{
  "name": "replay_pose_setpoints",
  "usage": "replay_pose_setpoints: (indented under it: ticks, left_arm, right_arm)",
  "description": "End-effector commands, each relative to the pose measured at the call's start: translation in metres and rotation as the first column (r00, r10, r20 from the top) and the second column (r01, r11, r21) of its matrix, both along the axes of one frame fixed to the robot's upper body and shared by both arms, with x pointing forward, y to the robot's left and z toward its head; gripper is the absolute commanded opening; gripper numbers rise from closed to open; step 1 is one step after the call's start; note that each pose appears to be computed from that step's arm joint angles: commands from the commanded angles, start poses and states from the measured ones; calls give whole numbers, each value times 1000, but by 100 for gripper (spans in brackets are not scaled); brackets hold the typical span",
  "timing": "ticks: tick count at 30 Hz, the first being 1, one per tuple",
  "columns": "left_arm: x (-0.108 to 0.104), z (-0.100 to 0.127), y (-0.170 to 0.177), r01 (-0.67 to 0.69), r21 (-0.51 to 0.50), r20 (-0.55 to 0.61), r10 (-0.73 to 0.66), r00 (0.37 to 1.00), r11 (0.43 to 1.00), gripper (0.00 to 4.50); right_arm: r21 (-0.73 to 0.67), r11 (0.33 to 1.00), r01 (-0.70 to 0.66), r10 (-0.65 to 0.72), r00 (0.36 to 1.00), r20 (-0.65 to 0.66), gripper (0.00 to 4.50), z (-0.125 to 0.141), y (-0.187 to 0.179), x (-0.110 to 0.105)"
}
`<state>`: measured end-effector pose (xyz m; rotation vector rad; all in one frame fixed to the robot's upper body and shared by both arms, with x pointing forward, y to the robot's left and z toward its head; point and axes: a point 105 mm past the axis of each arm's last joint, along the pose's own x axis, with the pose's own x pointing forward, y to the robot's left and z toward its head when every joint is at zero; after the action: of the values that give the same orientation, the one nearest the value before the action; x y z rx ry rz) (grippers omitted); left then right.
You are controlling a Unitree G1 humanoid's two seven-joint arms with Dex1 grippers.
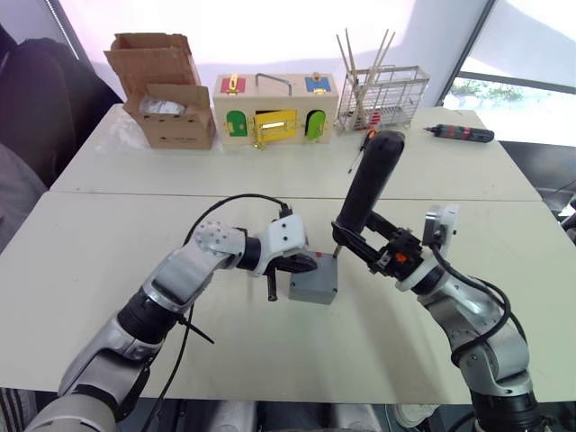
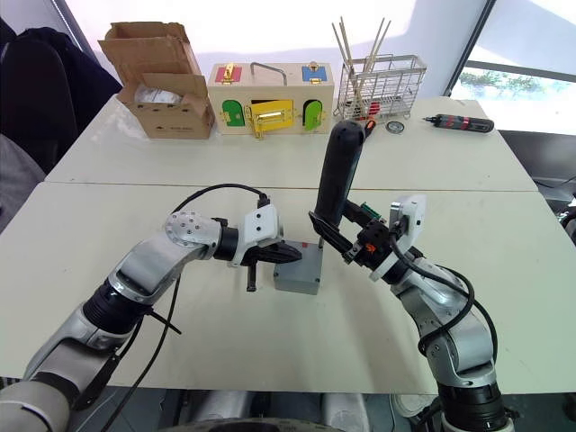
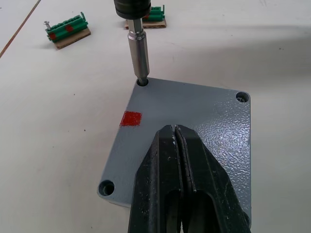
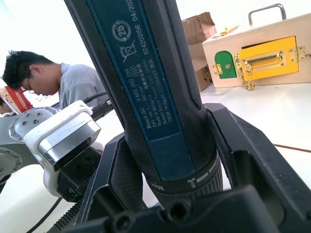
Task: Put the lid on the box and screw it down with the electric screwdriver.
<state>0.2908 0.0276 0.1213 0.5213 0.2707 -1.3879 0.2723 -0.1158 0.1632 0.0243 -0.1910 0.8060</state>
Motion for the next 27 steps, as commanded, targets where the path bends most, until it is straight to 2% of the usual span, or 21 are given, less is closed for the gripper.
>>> replay_pose_setpoints:
  ticks: [1,27]
  left_arm:
    - [-2,-19,5,-17,65,-50,21,999,998,0]
    - [-2,-19,8,-21,70,-47,24,999,997,0]
  right_arm:
    - [-61,998,-33,13,955,-296,183,-74,5,-8]
    - [-117,993,-34,-7,942,-335,183,-88,6,-5]
